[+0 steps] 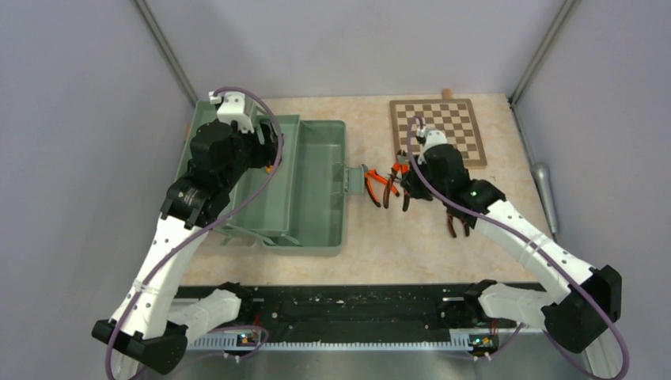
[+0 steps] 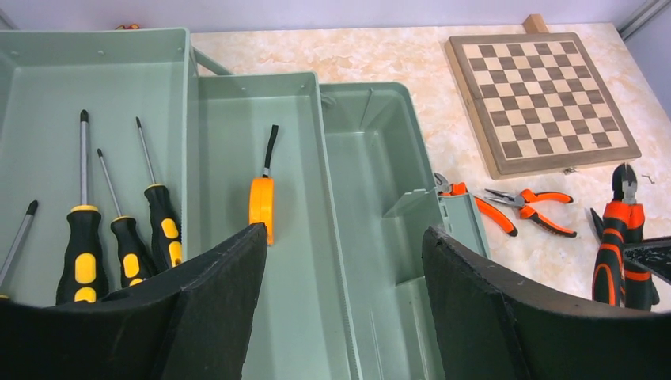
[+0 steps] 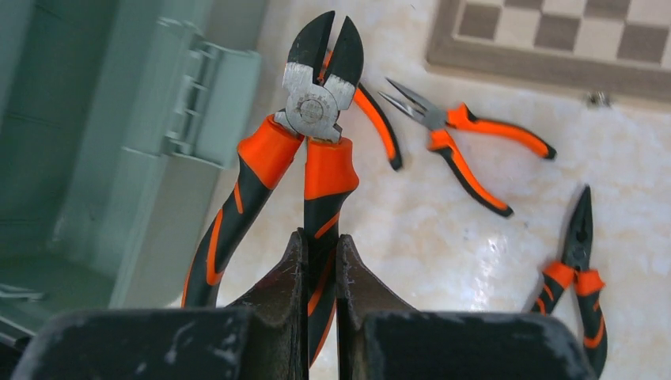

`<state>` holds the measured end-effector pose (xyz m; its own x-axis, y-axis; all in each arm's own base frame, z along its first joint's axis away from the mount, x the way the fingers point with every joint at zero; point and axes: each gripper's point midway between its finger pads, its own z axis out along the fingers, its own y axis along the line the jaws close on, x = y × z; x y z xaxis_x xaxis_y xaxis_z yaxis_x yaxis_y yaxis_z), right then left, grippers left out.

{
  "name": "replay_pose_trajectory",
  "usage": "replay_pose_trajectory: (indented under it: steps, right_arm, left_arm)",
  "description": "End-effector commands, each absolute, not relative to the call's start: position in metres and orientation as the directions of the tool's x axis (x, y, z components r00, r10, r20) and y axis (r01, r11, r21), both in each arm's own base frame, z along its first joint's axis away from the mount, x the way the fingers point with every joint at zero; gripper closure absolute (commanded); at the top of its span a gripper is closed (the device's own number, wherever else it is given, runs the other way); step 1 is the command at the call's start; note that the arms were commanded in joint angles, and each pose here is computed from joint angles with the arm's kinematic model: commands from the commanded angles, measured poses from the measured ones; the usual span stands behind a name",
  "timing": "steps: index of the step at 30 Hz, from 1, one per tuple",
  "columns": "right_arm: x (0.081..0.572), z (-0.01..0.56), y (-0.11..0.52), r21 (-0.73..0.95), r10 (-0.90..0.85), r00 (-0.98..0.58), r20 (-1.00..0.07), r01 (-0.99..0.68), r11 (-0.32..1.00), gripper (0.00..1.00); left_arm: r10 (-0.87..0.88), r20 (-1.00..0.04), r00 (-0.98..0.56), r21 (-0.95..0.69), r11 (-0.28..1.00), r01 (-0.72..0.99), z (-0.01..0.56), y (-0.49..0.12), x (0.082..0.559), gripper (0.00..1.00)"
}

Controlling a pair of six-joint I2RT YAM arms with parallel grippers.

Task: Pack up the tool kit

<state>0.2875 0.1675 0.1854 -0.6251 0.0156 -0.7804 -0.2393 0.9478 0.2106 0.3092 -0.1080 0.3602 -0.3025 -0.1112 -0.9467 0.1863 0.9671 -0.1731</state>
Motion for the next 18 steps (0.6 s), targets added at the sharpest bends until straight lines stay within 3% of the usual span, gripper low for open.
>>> replay_pose_trajectory:
  steps: [1, 8, 18]
  right_arm:
    - [0.305, 0.249, 0.209, 0.206, 0.018, -0.513, -0.858, -0.312, 0.928, 1.0]
    - [0.316, 0.261, 0.263, 0.234, 0.017, -0.538, -0.843, -0.339, 0.911, 1.0]
    - [0.324, 0.229, 0.358, 0.195, -0.1, -0.597, -0.796, -0.409, 0.891, 1.0]
  left_arm:
    - [-0.152, -0.965, -0.215, -0.191, 0.967, 0.172, 0.383, -0.101, 0.305, 0.24]
    - [-0.169, -0.978, -0.125, -0.18, 0.979, 0.09, 0.395, -0.075, 0.288, 0.25]
    - [-0.164, -0.986, -0.006, -0.164, 0.986, -0.02, 0.407, -0.039, 0.263, 0.25]
